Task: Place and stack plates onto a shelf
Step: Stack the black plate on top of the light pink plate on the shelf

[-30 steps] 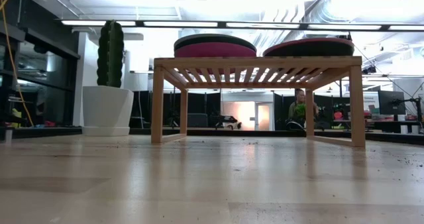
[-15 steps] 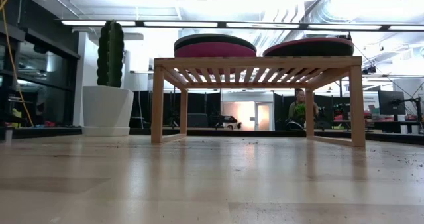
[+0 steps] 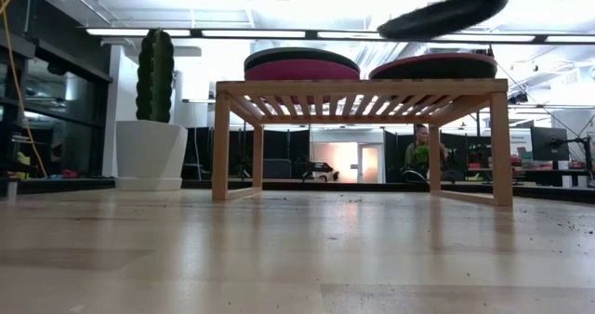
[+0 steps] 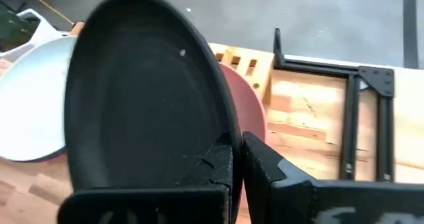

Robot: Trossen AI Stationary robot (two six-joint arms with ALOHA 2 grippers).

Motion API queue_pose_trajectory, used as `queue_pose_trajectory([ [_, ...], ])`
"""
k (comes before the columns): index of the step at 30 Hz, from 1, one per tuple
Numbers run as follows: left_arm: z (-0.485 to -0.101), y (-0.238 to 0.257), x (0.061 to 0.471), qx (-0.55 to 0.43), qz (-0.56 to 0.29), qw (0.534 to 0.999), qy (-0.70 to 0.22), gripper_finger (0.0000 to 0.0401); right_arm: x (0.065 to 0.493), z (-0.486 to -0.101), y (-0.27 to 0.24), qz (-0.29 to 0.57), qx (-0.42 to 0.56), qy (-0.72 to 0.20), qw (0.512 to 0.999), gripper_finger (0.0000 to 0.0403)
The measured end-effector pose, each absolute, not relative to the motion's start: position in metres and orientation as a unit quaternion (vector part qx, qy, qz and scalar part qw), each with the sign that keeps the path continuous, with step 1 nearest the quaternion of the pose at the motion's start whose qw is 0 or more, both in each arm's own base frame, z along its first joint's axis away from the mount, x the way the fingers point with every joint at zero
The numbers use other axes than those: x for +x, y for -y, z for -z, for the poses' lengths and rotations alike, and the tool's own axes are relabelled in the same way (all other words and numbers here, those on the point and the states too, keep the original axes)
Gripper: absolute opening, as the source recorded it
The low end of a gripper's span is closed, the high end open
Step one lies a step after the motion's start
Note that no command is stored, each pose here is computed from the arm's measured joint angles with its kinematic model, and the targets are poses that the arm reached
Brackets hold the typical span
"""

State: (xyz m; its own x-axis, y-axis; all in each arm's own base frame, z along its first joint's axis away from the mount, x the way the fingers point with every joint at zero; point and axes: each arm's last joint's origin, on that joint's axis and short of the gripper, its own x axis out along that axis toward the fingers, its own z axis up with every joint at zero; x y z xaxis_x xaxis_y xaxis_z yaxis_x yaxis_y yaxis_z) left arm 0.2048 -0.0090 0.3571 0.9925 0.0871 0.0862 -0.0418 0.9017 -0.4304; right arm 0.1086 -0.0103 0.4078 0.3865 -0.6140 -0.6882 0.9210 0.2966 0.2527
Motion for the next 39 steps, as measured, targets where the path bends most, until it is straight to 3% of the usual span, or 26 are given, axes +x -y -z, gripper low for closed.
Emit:
queue_pose_trajectory([
  [5,-0.357,0.009,0.205,-0.219,-0.033,0.974,0.051,0.0138,0.101,-0.400,0.012,0.486,0.337,-0.212,0.778,0.0000],
  [11,-0.357,0.009,0.205,-0.219,-0.033,0.974,0.052,0.0138,0.094,-0.384,0.016,0.510,0.374,-0.206,0.747,0.0000],
  [19,-0.357,0.009,0.205,-0.219,-0.033,0.974,0.052,0.0138,0.112,-0.358,0.021,0.518,0.402,-0.194,0.729,0.0000],
  [33,-0.357,0.009,0.205,-0.220,-0.033,0.974,0.052,0.0138,0.117,-0.346,0.028,0.542,0.409,-0.188,0.709,0.0001],
  [39,-0.357,0.009,0.205,-0.220,-0.034,0.974,0.051,0.0138,0.117,-0.346,0.028,0.544,0.397,-0.189,0.714,0.0049],
])
